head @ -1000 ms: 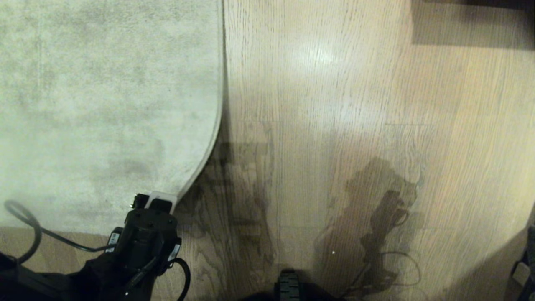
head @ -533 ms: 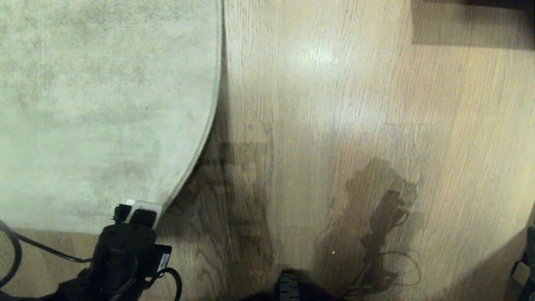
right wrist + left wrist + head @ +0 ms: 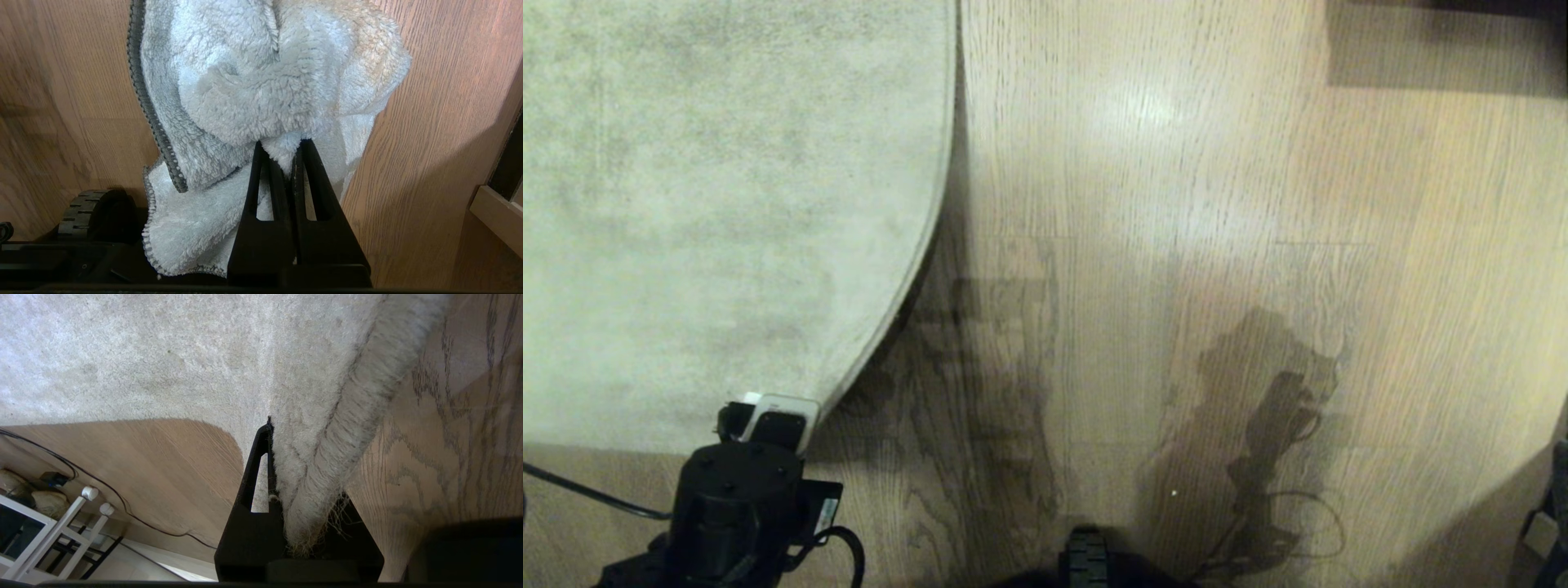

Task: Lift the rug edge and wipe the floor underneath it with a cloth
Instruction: Lift up the carpet

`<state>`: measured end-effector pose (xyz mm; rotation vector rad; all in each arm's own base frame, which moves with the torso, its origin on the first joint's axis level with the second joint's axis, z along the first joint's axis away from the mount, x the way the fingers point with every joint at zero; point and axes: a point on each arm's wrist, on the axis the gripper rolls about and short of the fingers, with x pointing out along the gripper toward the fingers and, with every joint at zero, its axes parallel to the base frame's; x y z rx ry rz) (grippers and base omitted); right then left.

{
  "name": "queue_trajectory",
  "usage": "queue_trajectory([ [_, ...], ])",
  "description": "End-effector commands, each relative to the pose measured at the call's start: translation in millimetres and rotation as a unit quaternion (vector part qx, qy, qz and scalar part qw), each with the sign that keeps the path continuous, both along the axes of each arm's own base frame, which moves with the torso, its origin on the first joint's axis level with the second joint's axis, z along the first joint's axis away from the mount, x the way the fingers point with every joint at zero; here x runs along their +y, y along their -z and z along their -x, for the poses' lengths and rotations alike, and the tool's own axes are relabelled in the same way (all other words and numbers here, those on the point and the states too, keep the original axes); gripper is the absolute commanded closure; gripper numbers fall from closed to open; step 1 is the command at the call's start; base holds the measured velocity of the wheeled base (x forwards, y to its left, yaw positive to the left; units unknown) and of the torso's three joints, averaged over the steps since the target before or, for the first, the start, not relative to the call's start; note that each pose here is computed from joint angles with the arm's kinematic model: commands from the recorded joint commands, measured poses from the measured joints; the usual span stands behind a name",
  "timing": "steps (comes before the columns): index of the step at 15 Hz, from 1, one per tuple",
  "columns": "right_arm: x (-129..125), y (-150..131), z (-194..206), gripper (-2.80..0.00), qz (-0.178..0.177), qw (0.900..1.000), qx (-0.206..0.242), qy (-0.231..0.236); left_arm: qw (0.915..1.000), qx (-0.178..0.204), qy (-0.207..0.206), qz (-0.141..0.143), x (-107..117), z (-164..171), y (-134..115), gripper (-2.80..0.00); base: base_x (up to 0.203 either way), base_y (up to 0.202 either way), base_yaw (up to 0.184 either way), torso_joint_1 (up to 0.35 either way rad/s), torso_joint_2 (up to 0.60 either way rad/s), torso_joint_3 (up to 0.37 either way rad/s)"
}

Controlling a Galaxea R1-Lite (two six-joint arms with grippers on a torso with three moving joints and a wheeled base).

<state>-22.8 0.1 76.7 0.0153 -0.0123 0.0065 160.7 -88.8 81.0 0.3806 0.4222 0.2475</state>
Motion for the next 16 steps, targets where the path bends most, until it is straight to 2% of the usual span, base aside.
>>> queue_trajectory([
  [1, 0.0, -0.1, 0.0, 0.0, 0.0, 1.0, 0.0, 0.0, 1.0, -0.005, -0.001, 0.002, -0.1, 0.1, -1.3, 0.0, 0.0, 0.0, 0.0, 0.0, 0.0, 0.0],
  [7, 0.0, 0.0, 0.0, 0.0, 0.0, 1.0, 0.0, 0.0, 0.9999, -0.002, 0.008, 0.01, 0.3, -1.5, -1.6, 0.0, 0.0, 0.0, 0.0, 0.0, 0.0, 0.0],
  [16, 0.0, -0.1, 0.0, 0.0, 0.0, 1.0, -0.001, -0.001, 1.0, 0.0, 0.006, 0.007, 1.7, 0.0, -0.9, 0.0, -0.001, 0.006, 0.0, 0.0, 0.0, 0.0],
])
